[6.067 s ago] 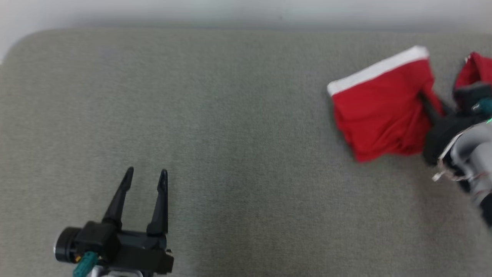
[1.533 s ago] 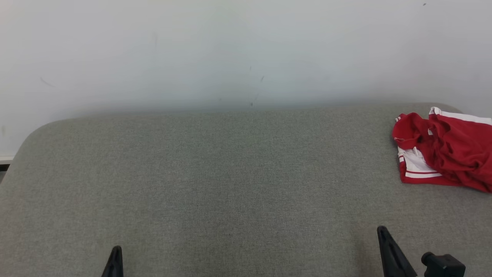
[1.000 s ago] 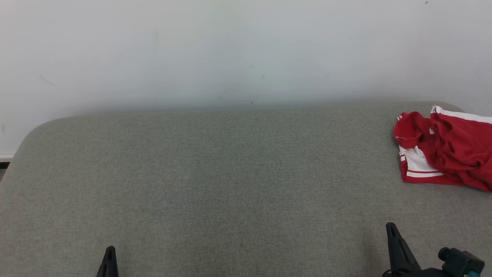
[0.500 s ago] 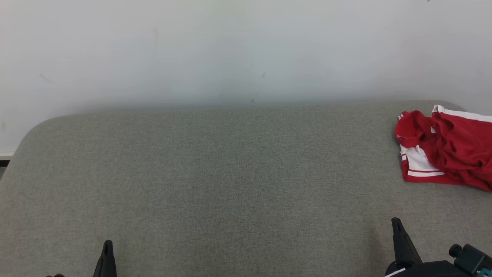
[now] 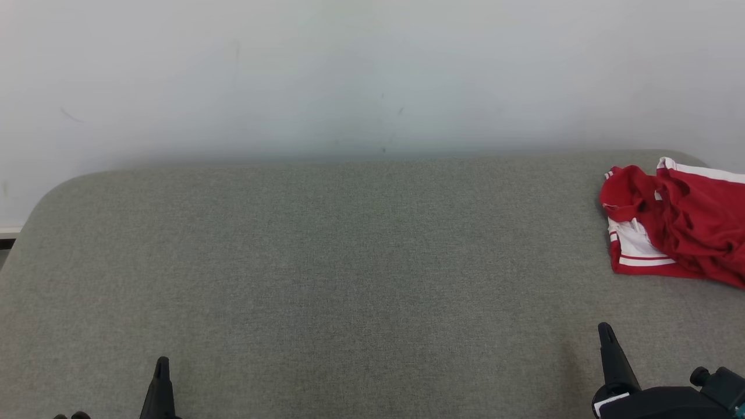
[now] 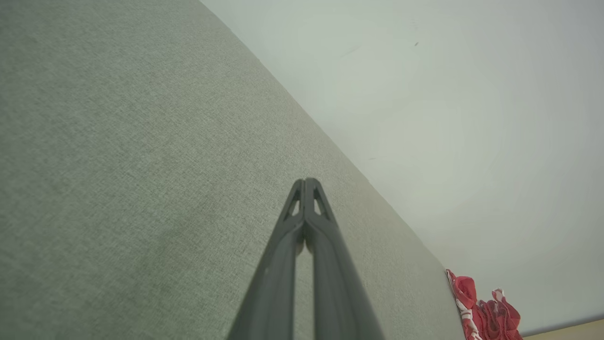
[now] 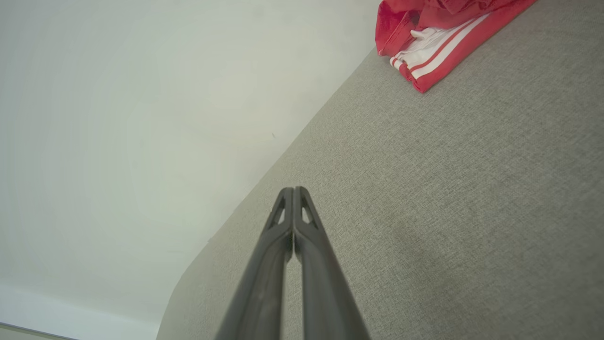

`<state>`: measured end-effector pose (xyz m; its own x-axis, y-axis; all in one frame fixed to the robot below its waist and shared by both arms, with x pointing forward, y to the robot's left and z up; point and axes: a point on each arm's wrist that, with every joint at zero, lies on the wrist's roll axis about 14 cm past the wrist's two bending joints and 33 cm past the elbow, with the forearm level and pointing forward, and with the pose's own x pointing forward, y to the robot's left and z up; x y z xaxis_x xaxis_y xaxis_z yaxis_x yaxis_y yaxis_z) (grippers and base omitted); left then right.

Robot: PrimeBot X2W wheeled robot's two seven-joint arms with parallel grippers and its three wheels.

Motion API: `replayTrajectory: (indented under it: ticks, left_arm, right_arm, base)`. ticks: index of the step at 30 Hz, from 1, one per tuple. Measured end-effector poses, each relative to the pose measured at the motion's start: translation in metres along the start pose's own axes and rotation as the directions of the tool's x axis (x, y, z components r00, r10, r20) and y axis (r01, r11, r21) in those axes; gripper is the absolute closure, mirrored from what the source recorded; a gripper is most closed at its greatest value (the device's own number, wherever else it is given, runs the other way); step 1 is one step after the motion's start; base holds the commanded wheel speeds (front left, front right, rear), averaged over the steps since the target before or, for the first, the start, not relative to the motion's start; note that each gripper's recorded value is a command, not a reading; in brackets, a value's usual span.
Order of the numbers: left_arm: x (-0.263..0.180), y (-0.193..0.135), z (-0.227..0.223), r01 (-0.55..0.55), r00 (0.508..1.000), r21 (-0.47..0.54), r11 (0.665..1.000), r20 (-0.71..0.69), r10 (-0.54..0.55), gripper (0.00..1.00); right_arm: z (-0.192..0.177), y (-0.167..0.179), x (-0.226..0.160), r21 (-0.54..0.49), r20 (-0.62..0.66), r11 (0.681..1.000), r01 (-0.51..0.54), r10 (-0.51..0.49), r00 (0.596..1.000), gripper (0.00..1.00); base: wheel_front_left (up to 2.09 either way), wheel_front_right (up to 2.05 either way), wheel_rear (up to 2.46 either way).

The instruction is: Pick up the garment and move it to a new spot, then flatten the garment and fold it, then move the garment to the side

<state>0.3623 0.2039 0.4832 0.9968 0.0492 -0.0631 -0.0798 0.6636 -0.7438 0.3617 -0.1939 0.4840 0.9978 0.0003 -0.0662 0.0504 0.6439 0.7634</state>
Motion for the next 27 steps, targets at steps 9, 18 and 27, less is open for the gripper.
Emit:
replayTrajectory:
  ticks: [9,18,27]
  left_arm:
    - [0.004,-0.002,0.001,0.0,1.0,-0.108,0.994,-0.005,-0.001,1.0]
    - [0.007,-0.003,0.002,0.0,1.0,-0.218,0.976,-0.01,-0.002,1.0]
    - [0.01,-0.006,0.003,0.004,1.0,-0.301,0.954,-0.012,-0.008,1.0]
  right_arm:
    - [0.003,0.001,0.004,0.103,0.003,0.995,0.002,-0.002,1.0,1.0]
    - [0.005,0.001,0.007,0.207,0.007,0.978,0.002,-0.003,1.0,1.0]
    - [0.008,0.004,0.011,0.291,0.011,0.957,-0.006,0.002,1.0,1.0]
  base:
    - [0.0,0.0,0.0]
    - [0.0,0.0,0.0]
    - [0.0,0.0,0.0]
